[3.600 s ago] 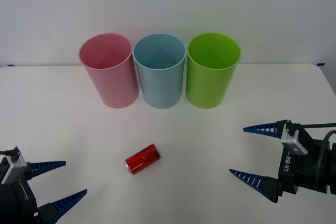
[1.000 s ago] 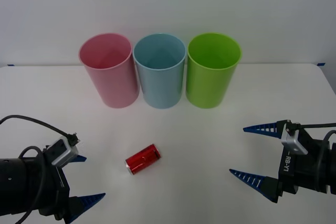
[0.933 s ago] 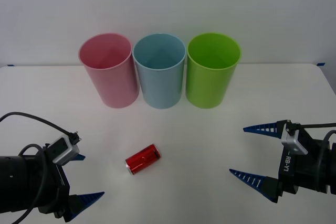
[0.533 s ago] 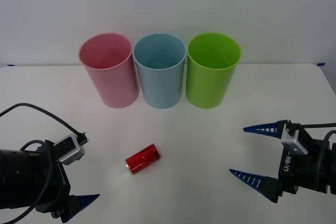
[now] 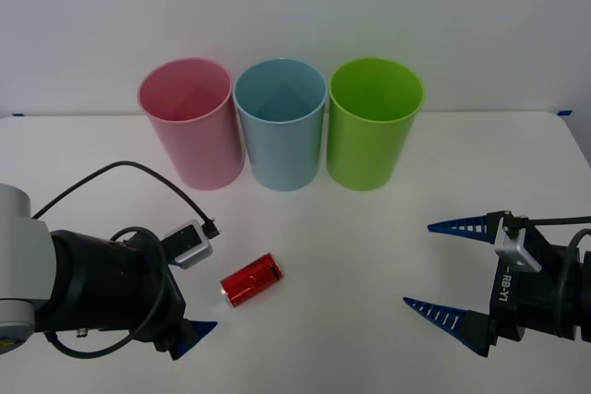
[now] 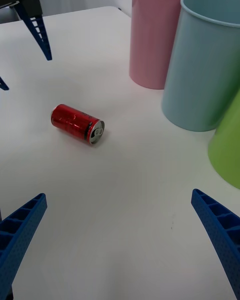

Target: Put cans in the blue bin and PET bottles in the pink bin and trash in the green bin.

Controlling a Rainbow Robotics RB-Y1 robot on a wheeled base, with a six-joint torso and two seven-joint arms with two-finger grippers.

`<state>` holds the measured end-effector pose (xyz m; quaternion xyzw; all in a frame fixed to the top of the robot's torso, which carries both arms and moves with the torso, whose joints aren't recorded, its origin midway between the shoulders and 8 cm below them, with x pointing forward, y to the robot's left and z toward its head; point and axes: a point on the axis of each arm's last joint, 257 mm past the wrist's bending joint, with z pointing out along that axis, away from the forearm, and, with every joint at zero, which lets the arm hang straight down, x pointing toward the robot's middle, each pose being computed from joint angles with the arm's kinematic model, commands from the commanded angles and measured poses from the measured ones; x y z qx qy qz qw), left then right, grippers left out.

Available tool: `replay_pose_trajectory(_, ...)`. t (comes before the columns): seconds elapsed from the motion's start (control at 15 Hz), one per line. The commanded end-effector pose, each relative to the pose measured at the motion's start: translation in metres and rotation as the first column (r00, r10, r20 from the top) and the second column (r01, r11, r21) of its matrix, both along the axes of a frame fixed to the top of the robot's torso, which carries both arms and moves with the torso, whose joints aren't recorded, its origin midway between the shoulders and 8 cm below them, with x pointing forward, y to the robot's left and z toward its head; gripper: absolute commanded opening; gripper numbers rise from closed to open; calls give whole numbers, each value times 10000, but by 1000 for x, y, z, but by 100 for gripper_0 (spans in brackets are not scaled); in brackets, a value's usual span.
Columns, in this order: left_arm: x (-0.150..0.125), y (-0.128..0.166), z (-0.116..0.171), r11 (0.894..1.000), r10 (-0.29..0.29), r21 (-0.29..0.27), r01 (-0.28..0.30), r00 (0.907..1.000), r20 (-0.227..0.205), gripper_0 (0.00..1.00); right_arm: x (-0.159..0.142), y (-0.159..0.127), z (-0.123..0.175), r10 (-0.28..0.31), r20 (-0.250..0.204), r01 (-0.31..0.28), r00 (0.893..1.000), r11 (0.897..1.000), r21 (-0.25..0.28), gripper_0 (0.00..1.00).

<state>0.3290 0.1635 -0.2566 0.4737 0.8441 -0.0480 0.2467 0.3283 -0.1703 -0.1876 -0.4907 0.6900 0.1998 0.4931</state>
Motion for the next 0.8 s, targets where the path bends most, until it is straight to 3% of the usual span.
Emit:
replay_pose_trajectory(0.07, 22, -2, -6, 9988, 216, 444, -225, 9996, 195, 100, 0, 0, 0, 0, 0, 0, 10000, 10000, 0, 100)
replay_pose_trajectory(0.27, 35, -1, -11, 9953, 310, 918, -321, 9994, 140, 100, 0, 0, 0, 0, 0, 0, 10000, 10000, 0, 100)
replay_pose_trajectory(0.33, 31, -4, -14, 9940, 640, 891, -631, 9979, -74, 100, 0, 0, 0, 0, 0, 0, 10000, 10000, 0, 100)
replay_pose_trajectory(0.47, 26, -6, -21, 9891, 771, 1277, -729, 9966, -284, 100, 0, 0, 0, 0, 0, 0, 10000, 10000, 0, 100)
replay_pose_trajectory(0.8, 25, -29, -33, 9909, 849, 1099, -779, 9945, -611, 100, 0, 0, 0, 0, 0, 0, 10000, 10000, 0, 100)
